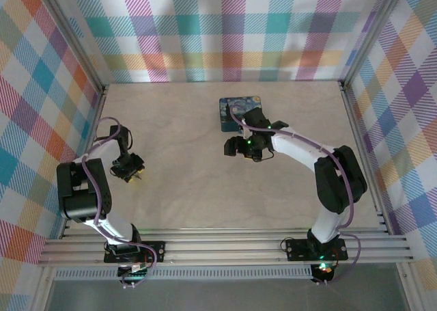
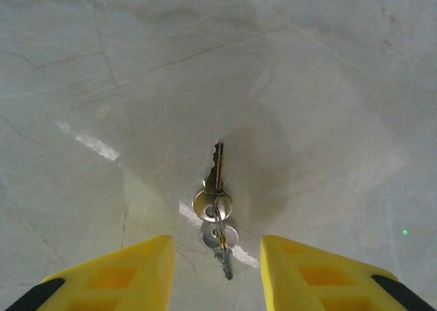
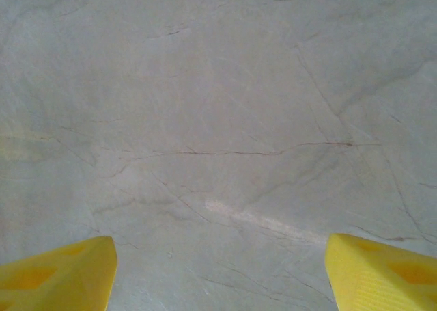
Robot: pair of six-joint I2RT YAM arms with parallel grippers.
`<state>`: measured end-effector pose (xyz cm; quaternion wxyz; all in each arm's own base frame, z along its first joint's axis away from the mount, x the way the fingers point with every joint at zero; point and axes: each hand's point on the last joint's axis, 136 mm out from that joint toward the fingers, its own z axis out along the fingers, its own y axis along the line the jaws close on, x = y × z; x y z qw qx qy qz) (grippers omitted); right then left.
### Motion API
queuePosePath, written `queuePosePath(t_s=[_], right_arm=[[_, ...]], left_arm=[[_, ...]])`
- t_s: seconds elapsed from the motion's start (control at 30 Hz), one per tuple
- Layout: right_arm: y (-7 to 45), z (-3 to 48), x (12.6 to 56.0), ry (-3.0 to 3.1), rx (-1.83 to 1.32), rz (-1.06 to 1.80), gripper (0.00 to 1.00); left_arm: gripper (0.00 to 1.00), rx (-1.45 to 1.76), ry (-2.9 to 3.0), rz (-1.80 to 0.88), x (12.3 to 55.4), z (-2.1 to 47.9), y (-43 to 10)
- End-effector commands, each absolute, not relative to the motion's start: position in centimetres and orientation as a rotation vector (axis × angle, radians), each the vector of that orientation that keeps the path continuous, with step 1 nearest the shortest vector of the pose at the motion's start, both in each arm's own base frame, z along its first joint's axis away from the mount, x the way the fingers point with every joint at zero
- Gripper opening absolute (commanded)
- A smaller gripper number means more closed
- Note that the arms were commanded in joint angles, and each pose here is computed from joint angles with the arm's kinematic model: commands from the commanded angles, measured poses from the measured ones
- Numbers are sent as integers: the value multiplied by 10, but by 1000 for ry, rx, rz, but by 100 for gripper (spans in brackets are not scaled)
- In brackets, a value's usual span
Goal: Unlock a padlock with a key
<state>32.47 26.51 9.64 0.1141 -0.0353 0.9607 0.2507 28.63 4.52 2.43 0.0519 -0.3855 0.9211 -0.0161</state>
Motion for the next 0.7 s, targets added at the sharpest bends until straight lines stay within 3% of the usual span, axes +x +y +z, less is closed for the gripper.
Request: queuePosePath(t_s=[0.0, 0.1, 0.3, 0.43, 0.67], right_arm=[[261, 110, 324, 2776, -106, 711, 80], [261, 109, 324, 2778, -107, 709, 80], [269, 111, 324, 2751, -108, 787, 80], [283, 115, 322, 2702, -119, 940, 78], [298, 142, 327, 2559, -128, 1182, 70]], left_arm=[[37, -1216, 2821, -47, 278, 12, 44], [32, -1223, 2836, -37, 275, 5, 44], [0, -1184, 2826, -152, 276, 10, 28], [0, -1007, 2799, -364, 287, 37, -11], [0, -540, 2598, -808, 321, 133, -86]])
